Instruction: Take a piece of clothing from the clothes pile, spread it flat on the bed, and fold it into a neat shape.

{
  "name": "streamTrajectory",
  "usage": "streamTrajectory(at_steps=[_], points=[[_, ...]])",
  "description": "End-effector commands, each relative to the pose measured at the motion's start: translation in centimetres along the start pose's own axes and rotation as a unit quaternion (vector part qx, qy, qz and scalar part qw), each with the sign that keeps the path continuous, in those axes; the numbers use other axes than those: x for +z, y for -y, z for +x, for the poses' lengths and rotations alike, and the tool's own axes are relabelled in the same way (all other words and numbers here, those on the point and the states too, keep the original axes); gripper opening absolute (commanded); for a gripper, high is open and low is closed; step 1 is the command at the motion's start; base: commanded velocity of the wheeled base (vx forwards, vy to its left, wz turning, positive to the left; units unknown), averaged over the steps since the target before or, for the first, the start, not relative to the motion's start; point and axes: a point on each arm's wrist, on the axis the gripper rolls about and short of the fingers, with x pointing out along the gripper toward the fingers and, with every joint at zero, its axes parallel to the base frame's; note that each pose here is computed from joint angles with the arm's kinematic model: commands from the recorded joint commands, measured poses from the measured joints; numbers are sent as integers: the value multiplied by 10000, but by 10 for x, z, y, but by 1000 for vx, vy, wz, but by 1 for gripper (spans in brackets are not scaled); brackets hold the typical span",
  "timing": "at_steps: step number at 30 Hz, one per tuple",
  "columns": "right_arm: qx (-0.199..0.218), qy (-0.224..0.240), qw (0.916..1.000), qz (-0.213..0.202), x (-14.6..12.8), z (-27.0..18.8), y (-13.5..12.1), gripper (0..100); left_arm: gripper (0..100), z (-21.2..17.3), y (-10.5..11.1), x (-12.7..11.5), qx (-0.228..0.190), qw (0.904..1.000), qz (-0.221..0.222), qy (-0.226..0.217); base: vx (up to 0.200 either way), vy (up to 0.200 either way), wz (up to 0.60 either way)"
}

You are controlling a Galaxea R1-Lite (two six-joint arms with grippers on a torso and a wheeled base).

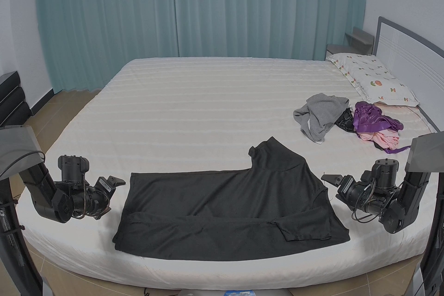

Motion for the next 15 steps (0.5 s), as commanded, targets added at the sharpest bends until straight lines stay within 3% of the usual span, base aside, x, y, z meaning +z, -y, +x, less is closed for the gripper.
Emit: streamTrajectory(at_steps=[1, 8, 15], points=[[14, 4, 10000, -8, 0, 0, -1, 100, 100, -1, 4, -2, -59, 10000, 15, -12, 0, 0, 0], [14, 4, 10000, -8, 0, 0, -1, 100, 100, 1, 8, -6, -87, 9999, 62, -57, 0, -171, 0], [7, -12, 10000, -7, -1, 0, -1, 100, 100, 1, 8, -6, -81, 9999, 67, -49, 0, 0, 0]])
